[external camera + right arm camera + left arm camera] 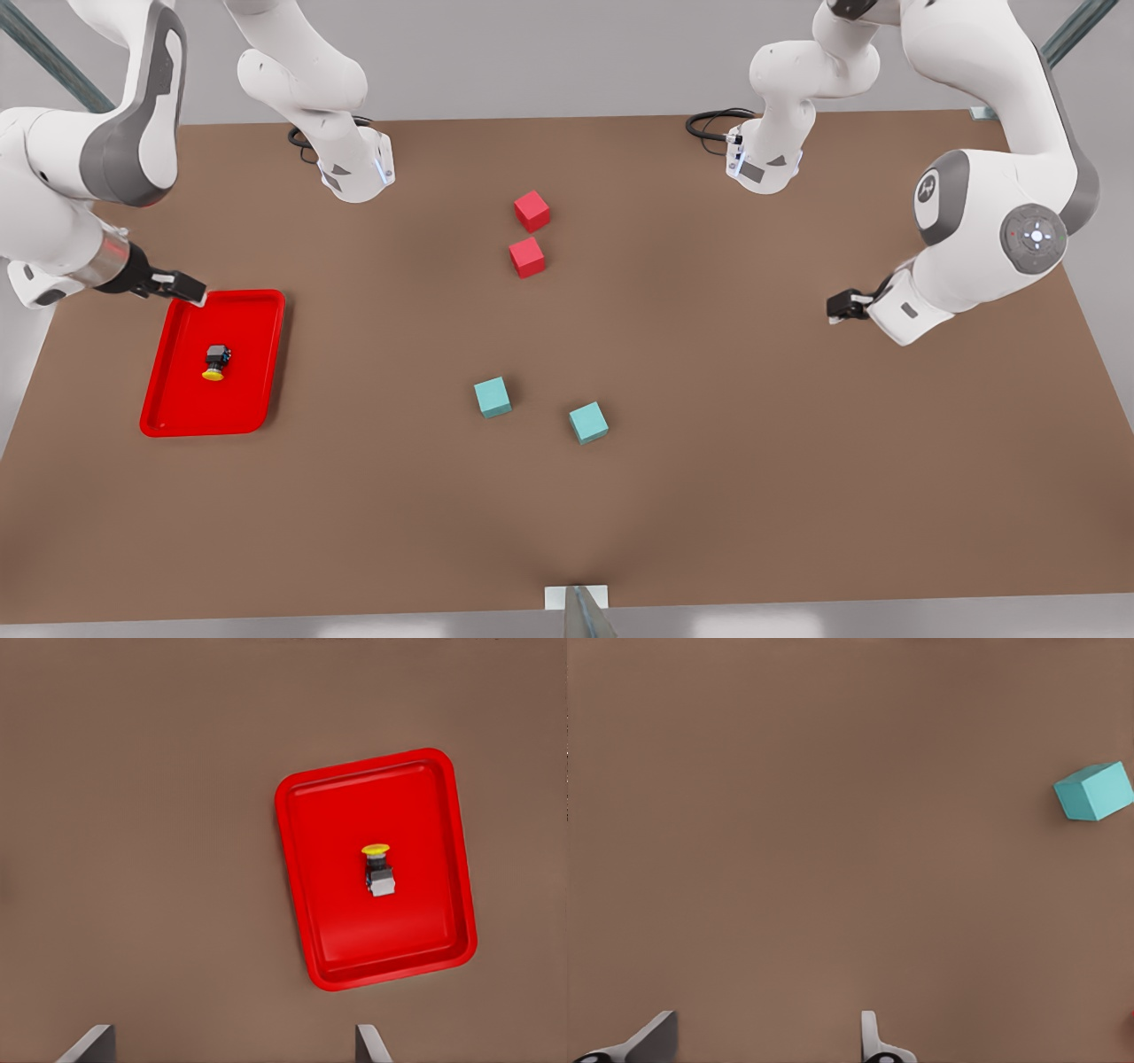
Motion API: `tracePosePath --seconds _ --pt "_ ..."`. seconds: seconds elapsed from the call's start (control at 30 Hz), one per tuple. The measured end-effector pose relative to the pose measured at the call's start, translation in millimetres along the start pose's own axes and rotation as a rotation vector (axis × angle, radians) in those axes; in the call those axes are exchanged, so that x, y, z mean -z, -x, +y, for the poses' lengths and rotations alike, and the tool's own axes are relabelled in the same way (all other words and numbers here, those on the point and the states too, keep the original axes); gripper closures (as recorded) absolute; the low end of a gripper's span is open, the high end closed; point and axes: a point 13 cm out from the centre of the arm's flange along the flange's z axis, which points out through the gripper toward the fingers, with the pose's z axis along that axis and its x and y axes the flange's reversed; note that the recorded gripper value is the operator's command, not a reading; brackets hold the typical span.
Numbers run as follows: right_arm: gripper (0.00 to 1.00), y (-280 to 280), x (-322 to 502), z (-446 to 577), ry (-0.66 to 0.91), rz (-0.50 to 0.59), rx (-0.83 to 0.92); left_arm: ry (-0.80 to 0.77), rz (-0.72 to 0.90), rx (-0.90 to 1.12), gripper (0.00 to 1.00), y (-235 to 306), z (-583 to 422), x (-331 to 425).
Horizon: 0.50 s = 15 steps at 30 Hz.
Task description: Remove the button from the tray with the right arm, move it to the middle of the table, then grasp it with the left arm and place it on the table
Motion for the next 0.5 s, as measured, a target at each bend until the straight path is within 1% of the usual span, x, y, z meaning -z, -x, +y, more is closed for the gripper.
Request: tracePosePath --seconds 0.13,0.2,0.23,0.3,0.33,0.43,0.5 --pt "0.0 9 1 -22 0.005 -0.032 -0.049 0.003 -0.031 -0.007 0.0 7 -2 1" --pt "0.0 20 -12 -32 0.008 -0.019 -0.071 0.007 -0.037 0.001 0.0 9 5 2" --pt "0.0 37 -25 -33 0.011 0.0 -0.072 0.008 -0.037 0.007 0.0 9 9 2" --pt "0.0 74 -84 19 0.02 0.099 0.005 0.008 -0.026 0.01 0.0 11 12 -4" --pt "0.0 80 -110 49 0.022 0.144 0.047 0.007 -0.018 0.008 0.0 13 12 -10" --pt "0.0 84 -186 77 0.024 0.277 0.078 0.005 -0.002 -0.002 0.0 18 6 -21" --pt "0.0 81 -199 69 0.023 0.312 0.073 0.005 -0.002 -0.006 0.0 19 4 -23"
